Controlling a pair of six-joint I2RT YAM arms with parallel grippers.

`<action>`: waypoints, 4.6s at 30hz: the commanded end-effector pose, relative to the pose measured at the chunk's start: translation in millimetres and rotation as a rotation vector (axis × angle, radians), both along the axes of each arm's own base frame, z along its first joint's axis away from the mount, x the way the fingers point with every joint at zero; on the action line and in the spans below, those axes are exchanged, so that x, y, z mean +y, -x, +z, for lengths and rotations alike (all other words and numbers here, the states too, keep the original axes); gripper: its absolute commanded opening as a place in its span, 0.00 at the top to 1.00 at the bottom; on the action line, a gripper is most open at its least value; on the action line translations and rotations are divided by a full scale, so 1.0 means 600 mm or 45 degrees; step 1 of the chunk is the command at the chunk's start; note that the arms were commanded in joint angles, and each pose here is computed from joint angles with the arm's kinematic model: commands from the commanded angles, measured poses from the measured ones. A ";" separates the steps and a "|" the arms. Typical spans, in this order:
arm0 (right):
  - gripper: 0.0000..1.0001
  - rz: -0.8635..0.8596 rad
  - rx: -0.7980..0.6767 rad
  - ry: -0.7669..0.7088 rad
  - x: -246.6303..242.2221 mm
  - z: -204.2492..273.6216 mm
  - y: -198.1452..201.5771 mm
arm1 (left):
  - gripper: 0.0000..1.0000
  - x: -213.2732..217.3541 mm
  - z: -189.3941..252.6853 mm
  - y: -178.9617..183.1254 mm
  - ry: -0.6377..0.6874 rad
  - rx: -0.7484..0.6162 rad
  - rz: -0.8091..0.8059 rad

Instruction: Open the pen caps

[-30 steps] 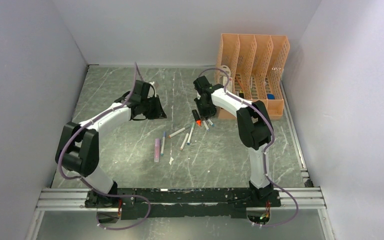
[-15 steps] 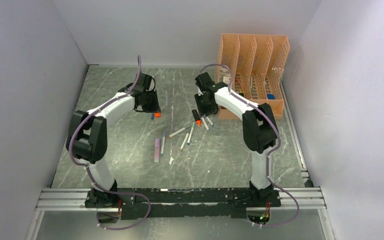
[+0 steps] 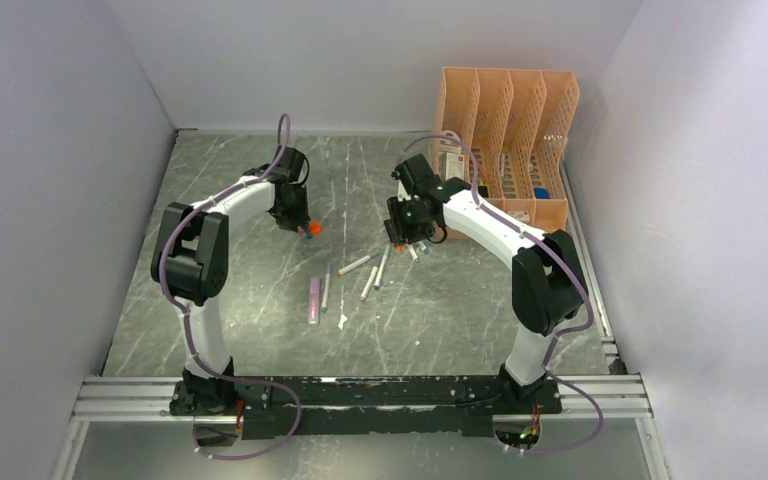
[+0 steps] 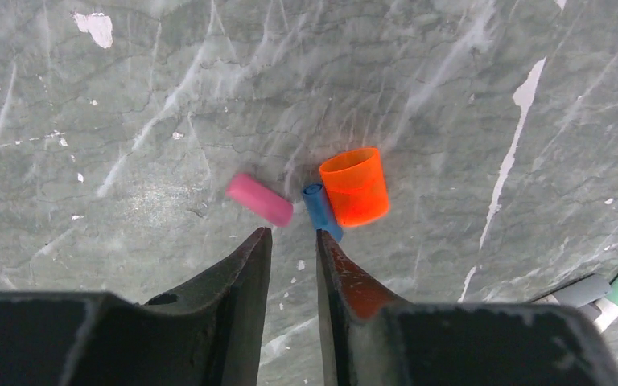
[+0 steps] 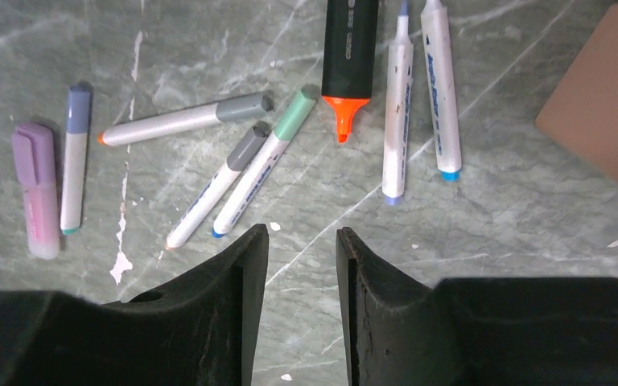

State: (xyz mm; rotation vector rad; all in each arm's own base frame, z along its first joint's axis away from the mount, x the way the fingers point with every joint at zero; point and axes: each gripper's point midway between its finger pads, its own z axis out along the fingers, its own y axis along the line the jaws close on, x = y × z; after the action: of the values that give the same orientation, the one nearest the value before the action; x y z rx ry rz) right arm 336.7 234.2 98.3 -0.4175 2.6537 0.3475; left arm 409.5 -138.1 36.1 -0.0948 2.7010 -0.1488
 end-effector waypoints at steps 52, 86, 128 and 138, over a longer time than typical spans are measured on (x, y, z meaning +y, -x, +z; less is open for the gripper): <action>0.75 -0.061 0.153 0.312 0.046 -0.150 0.063 | 0.12 -0.048 0.197 0.113 0.352 -0.211 -0.201; 0.93 0.509 -0.128 -1.195 0.124 0.282 0.203 | 0.00 -0.247 0.479 0.285 1.422 -0.609 -0.752; 0.64 0.406 -0.102 -1.256 0.129 0.276 0.195 | 0.93 -0.281 0.430 0.279 1.362 -0.579 -0.685; 0.97 0.378 -0.021 -1.214 0.142 0.236 0.204 | 0.93 -0.290 0.414 0.252 1.361 -0.612 -0.634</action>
State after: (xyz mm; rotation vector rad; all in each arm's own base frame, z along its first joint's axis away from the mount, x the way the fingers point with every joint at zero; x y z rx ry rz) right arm 219.1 314.7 255.6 -0.4791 2.0214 1.5733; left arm 247.1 -305.8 276.9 0.2691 1.9180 -1.5235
